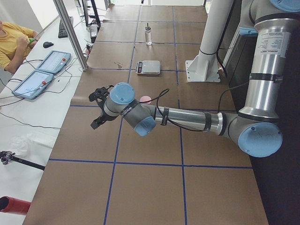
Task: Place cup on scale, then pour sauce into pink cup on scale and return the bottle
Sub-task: 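Move the left arm in toward the pink paper cup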
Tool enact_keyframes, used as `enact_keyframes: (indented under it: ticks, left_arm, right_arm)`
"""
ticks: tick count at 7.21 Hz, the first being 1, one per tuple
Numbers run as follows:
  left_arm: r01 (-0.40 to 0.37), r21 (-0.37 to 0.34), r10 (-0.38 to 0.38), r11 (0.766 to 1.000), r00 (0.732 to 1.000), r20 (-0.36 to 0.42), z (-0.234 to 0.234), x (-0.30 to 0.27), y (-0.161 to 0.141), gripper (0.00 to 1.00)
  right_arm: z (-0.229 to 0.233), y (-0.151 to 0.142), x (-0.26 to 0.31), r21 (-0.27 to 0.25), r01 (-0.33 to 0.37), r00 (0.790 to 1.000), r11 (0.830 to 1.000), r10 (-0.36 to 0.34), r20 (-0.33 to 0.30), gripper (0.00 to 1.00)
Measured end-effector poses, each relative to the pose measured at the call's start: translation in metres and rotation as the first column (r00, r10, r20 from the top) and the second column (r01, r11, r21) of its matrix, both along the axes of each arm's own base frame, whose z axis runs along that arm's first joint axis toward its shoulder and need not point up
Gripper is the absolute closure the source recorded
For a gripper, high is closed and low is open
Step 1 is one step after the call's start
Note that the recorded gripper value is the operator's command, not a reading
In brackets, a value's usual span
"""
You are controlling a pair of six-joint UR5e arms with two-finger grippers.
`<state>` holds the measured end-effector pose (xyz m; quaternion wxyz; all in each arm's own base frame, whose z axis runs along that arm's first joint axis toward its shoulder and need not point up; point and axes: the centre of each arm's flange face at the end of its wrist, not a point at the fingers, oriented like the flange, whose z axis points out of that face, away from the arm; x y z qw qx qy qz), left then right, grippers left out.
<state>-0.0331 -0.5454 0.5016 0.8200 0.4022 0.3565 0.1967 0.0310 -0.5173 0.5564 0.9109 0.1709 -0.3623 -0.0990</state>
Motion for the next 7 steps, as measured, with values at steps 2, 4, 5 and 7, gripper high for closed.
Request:
enact_keyframes:
  ticks: [2, 4, 5, 7]
  left_arm:
    - [-0.009, -0.084, -0.001, 0.996, 0.993, -0.119, -0.024, 0.056, 0.005, 0.0]
    - [0.027, -0.218, -0.066, 0.976, 0.983, -0.173, -0.038, 0.129, 0.034, 0.0]
    - [0.055, -0.279, -0.109, 0.959, 0.977, -0.182, -0.04, 0.164, 0.049, 0.18]
    - [0.073, -0.428, -0.182, 0.901, 0.959, -0.218, -0.044, 0.229, 0.076, 0.33]
  right_arm:
    - [-0.005, -0.002, -0.001, -0.01, -0.019, 1.0, 1.0, 0.02, 0.012, 0.0]
    - [-0.004, 0.0, -0.001, -0.021, -0.026, 1.0, 0.999, 0.026, 0.016, 0.0]
    - [-0.001, 0.001, -0.001, -0.026, -0.026, 1.0, 0.999, 0.026, 0.016, 0.0]
    - [0.001, 0.003, -0.001, -0.031, -0.026, 1.0, 0.999, 0.026, 0.016, 0.0]
